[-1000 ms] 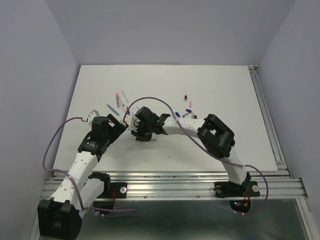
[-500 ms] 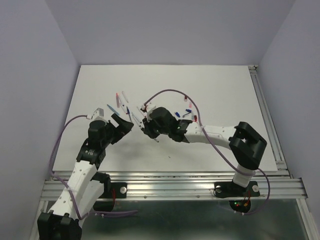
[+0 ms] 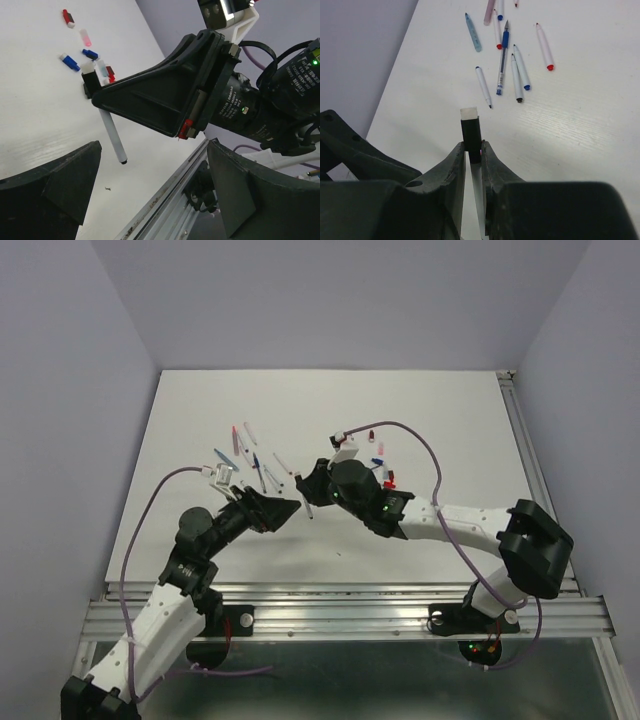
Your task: Open the pen caps
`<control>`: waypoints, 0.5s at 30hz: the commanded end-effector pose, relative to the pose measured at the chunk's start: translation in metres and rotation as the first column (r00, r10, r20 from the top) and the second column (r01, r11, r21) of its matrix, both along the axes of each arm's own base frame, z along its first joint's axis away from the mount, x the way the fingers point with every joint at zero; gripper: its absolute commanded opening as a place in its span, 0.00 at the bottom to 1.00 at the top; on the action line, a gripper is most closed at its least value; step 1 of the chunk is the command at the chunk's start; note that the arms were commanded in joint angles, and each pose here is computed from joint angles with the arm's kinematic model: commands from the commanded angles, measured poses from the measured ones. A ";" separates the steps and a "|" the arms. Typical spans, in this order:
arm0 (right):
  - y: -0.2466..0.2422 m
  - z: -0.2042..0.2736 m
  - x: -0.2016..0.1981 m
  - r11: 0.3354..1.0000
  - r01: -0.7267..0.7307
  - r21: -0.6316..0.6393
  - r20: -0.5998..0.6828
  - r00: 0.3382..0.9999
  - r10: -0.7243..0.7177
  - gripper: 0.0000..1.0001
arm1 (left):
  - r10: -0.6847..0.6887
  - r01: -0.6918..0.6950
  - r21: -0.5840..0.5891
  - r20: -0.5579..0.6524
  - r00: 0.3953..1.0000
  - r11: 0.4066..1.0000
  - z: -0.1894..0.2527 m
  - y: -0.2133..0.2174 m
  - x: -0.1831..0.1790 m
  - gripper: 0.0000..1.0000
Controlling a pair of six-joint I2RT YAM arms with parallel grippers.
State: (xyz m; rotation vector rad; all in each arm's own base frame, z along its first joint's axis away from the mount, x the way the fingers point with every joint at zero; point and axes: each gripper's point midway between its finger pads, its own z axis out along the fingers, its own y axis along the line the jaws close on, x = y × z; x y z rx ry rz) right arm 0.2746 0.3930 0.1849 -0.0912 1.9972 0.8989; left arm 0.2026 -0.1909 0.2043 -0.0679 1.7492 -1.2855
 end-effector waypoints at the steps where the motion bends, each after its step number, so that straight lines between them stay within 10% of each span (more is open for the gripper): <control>1: 0.005 0.051 0.003 0.975 0.043 0.217 0.029 0.998 -0.050 0.08 | -0.056 0.058 -0.018 0.072 0.996 0.998 0.011 -0.015 -0.003 0.98; 15: 0.003 0.083 -0.009 0.956 -0.026 0.291 0.061 0.998 0.008 0.09 | -0.041 0.040 0.014 0.049 0.998 0.999 0.008 -0.026 0.010 0.79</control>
